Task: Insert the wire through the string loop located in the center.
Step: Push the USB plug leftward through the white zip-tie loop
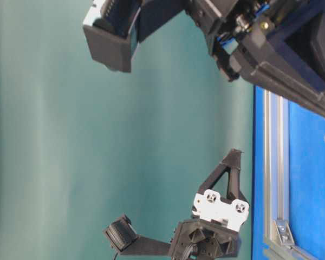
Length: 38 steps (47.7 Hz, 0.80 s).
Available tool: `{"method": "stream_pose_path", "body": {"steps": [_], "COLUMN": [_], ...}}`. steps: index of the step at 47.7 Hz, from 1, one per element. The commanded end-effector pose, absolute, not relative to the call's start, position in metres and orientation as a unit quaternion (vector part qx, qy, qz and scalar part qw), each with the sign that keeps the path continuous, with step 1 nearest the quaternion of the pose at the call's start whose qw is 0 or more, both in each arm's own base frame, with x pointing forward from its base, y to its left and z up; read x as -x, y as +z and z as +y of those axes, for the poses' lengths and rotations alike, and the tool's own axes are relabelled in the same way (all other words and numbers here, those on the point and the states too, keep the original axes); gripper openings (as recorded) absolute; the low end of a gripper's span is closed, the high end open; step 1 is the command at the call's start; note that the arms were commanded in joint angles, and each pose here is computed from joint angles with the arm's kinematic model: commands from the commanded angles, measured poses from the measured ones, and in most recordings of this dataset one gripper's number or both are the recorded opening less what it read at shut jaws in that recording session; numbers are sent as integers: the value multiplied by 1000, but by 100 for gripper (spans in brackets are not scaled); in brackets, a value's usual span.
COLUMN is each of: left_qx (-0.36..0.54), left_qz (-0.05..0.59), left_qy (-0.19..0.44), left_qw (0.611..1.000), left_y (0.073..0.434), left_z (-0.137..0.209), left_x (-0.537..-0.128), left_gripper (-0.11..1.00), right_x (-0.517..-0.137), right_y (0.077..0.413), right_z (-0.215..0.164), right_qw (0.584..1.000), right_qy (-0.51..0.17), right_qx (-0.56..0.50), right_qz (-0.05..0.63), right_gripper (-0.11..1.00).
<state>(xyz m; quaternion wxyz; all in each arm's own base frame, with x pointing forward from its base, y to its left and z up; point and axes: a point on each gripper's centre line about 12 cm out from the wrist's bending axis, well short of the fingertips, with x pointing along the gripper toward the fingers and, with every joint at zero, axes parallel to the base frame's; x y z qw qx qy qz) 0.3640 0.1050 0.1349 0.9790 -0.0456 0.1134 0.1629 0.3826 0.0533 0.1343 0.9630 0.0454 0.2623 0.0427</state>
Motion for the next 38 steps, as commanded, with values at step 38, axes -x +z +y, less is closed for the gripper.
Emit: {"method": "stream_pose_path", "body": {"steps": [38], "left_qx": [43], "left_qz": [96], "left_qy": [150], "left_qw": [983], "left_y": [148], "left_z": [97], "left_x": [-368], "left_gripper": [0], "right_x": [-389], "right_y": [145], "right_z": [53], "right_qw": [968], "right_qy": [42], "right_qx": [-49], "right_qz": [241], "right_gripper": [-3]}}
